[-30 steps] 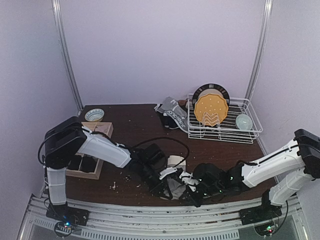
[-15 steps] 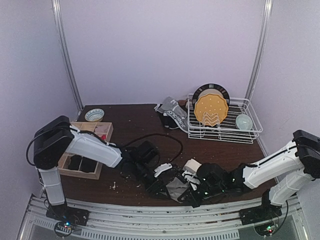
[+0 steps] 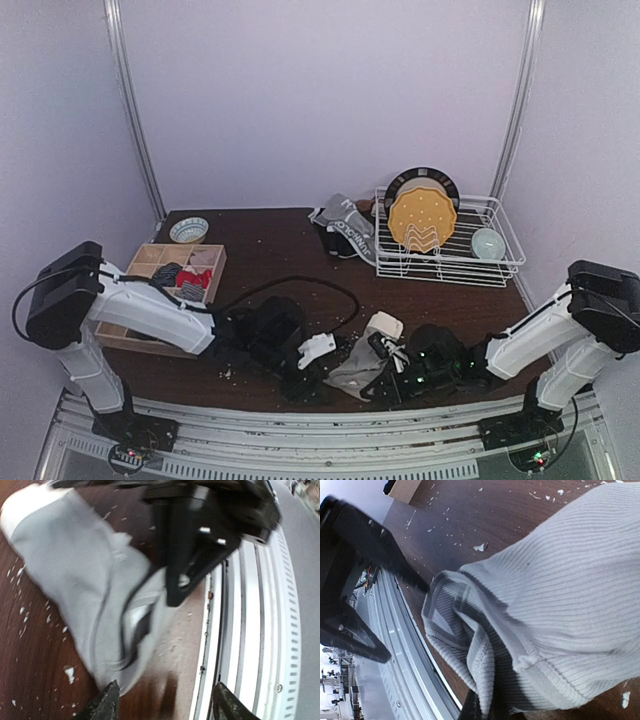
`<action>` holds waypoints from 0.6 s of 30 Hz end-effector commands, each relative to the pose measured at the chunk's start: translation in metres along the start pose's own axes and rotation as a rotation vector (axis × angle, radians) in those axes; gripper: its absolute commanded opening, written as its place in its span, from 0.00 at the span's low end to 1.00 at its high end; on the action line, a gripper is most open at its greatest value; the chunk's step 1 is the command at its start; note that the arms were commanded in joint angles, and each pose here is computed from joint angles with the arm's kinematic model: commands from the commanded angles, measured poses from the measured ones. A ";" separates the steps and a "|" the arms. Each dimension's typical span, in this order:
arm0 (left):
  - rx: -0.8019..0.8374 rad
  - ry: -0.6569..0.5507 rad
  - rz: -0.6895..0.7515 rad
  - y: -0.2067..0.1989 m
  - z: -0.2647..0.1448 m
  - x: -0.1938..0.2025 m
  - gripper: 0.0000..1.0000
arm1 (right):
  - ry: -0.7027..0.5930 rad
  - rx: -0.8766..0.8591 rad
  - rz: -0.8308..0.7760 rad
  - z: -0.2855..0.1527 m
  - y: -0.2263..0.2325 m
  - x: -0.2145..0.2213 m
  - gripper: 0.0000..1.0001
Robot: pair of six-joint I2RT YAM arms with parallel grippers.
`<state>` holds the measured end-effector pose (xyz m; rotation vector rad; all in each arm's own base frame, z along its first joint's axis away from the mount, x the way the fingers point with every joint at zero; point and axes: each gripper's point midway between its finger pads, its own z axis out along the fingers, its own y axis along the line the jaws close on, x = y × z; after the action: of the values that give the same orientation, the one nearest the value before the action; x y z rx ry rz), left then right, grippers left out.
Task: Roll the underwear
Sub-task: Roll the underwear at the center of the board.
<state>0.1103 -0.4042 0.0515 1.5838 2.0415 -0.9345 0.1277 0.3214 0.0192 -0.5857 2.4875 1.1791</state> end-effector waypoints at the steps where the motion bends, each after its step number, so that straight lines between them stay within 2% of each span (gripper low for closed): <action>1: -0.137 -0.149 0.298 -0.003 -0.002 -0.033 0.62 | 0.036 0.003 0.120 0.003 -0.017 0.016 0.00; 5: -0.226 -0.161 0.434 0.005 0.000 -0.037 0.62 | 0.041 -0.018 0.156 0.005 -0.017 0.018 0.00; 9: -0.307 -0.137 0.509 0.020 0.004 -0.036 0.60 | 0.045 -0.013 0.170 0.005 -0.020 0.019 0.00; 18: -0.312 -0.109 0.442 0.037 0.018 -0.029 0.47 | 0.054 -0.012 0.176 0.003 -0.023 0.025 0.00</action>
<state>0.1382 -0.4204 0.0403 1.7277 1.5913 -0.4953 0.1294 0.3256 0.0192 -0.4410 2.4940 1.3440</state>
